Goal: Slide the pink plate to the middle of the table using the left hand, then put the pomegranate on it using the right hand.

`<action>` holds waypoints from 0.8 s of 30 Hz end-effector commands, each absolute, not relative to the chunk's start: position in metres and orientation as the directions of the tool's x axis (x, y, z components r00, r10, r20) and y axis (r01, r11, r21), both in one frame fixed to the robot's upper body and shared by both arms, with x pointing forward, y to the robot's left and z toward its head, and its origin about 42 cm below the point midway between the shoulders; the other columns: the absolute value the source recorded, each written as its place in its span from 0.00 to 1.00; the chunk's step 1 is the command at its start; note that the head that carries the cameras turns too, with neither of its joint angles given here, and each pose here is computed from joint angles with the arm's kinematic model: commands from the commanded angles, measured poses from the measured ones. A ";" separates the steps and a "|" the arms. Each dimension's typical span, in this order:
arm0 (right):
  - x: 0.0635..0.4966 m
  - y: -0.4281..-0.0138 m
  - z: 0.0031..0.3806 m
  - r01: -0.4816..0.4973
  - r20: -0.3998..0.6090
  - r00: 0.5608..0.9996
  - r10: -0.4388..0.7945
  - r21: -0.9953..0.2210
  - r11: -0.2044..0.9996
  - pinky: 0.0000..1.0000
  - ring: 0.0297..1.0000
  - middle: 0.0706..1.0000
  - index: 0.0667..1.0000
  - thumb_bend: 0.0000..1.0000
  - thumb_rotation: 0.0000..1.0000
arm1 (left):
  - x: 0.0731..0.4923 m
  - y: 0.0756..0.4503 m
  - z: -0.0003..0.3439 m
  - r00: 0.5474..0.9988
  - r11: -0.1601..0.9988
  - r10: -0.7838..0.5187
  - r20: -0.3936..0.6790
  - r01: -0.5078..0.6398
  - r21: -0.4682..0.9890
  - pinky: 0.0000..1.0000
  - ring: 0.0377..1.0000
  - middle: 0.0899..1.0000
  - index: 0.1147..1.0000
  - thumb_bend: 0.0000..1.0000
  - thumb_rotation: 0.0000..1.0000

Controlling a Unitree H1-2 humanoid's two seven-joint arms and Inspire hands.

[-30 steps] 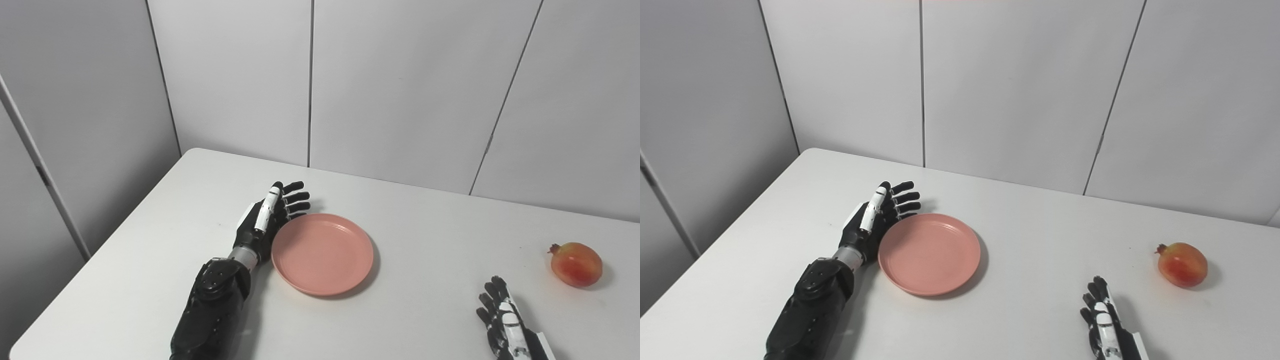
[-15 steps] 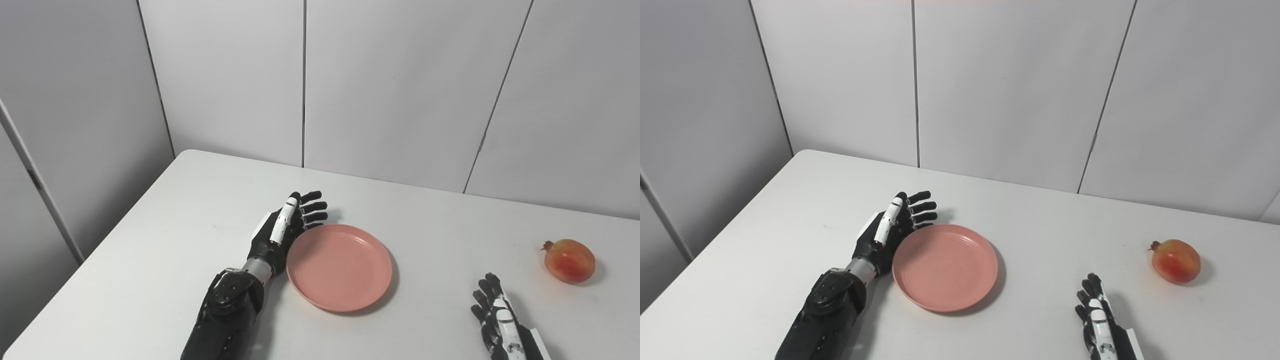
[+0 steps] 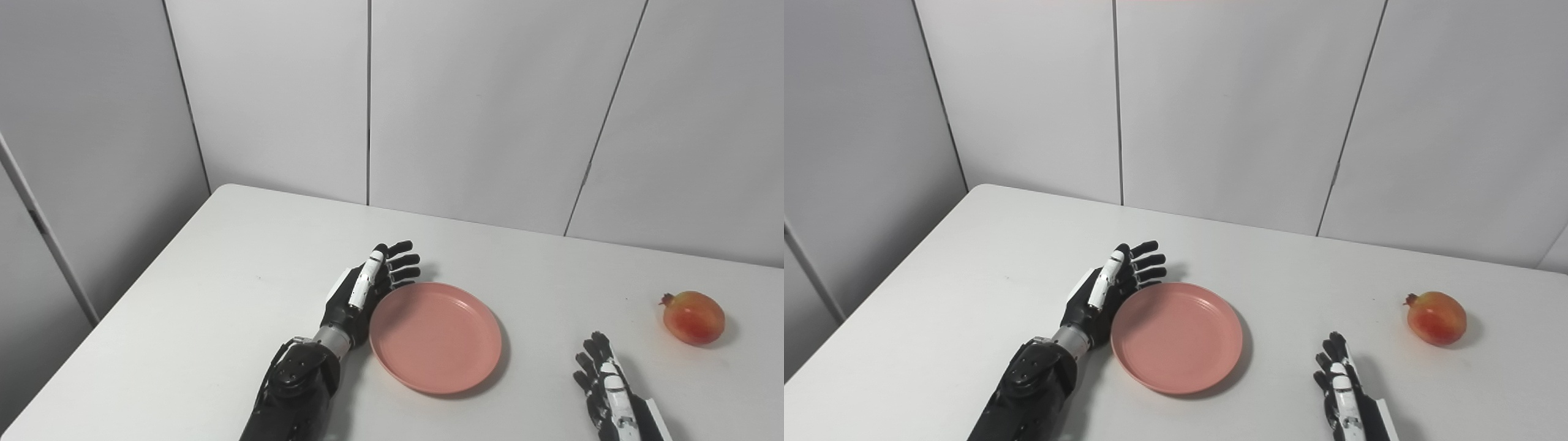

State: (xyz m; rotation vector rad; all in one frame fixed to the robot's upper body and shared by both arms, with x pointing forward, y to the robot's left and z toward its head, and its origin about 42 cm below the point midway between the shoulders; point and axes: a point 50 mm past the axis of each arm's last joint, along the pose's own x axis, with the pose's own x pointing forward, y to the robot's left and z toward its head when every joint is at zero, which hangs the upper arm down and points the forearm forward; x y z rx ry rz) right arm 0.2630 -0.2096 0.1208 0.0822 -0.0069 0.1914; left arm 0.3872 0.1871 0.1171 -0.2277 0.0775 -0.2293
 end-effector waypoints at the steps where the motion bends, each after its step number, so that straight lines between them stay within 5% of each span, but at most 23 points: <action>1: 0.272 -0.206 0.136 -0.203 0.093 0.976 0.196 0.079 0.976 0.99 0.98 1.00 1.00 0.18 1.00 | 0.383 0.180 0.113 0.965 0.946 -0.247 -0.086 0.221 -0.239 0.79 0.80 0.80 0.77 0.37 1.00; 24: 0.274 -0.200 0.138 -0.196 0.089 0.978 0.188 0.098 0.976 0.98 0.97 0.99 1.00 0.19 1.00 | 0.371 0.152 0.116 0.961 0.931 -0.268 -0.066 0.240 -0.276 0.86 0.84 0.84 0.83 0.37 1.00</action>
